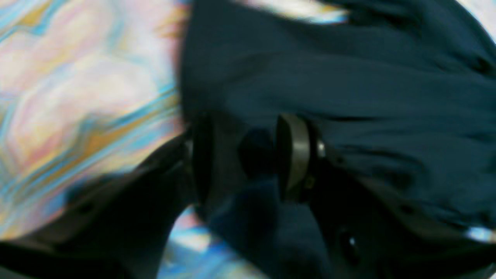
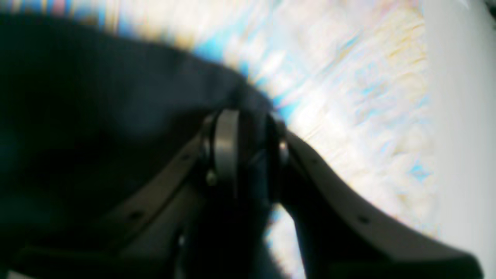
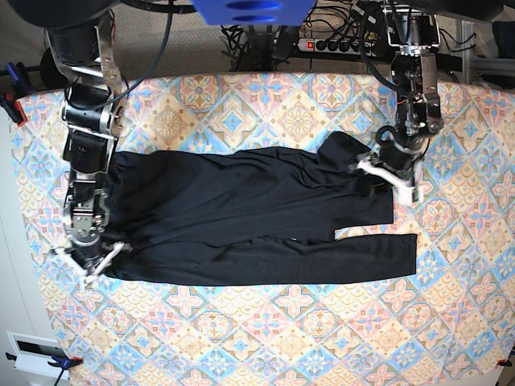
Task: Layout the t-shirt on the table in an organized manner, then fold the t-shirt properly
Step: 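Release the shirt and move both grippers toward the collar end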
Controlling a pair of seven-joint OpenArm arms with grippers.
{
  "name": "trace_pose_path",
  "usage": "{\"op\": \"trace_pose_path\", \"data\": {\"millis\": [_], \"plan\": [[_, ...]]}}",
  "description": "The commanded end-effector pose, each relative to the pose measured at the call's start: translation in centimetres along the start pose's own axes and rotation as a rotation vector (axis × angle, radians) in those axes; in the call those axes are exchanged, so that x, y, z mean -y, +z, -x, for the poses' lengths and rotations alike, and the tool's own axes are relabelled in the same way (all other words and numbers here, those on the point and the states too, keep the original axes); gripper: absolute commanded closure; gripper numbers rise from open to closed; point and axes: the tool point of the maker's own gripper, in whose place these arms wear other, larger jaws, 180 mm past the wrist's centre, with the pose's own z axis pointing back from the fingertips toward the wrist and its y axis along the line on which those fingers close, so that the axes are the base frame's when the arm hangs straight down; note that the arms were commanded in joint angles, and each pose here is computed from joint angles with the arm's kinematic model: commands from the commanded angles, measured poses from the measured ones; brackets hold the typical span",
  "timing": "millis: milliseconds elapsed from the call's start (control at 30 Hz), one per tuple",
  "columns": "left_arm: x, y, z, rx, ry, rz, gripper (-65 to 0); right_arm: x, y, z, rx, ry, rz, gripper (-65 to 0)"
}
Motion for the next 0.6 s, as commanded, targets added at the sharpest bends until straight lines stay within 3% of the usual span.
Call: {"op": "trace_pose_path", "data": {"millis": [0, 67, 233, 400, 567], "plan": [[2.2, 0.3, -3.3, 0.091, -0.044, 0.056, -25.3, 4.4, 0.6, -5.4, 0.14, -0.025, 0.098, -11.6], [5.2, 0.4, -5.0, 0.118, -0.096, 0.119, -25.3, 5.6, 1.9, -8.2, 0.221, -0.047, 0.14, -11.6], [9.3, -0.7, -7.5, 0.1, -0.156, 0.198, -25.2, 6.2, 5.4, -7.8, 0.272, -0.007, 0.193, -11.6], [10.1, -3.0, -6.3, -0.018, -0.137, 0.215, -25.0, 3.3, 8.6, -4.8, 0.239, -0.063, 0.133, -11.6], [11.2, -3.0, -3.2, -0.134, -0.222, 0.245, -25.3, 0.1, 10.8, -2.6, 0.208, -0.13, 0.024, -11.6]]}}
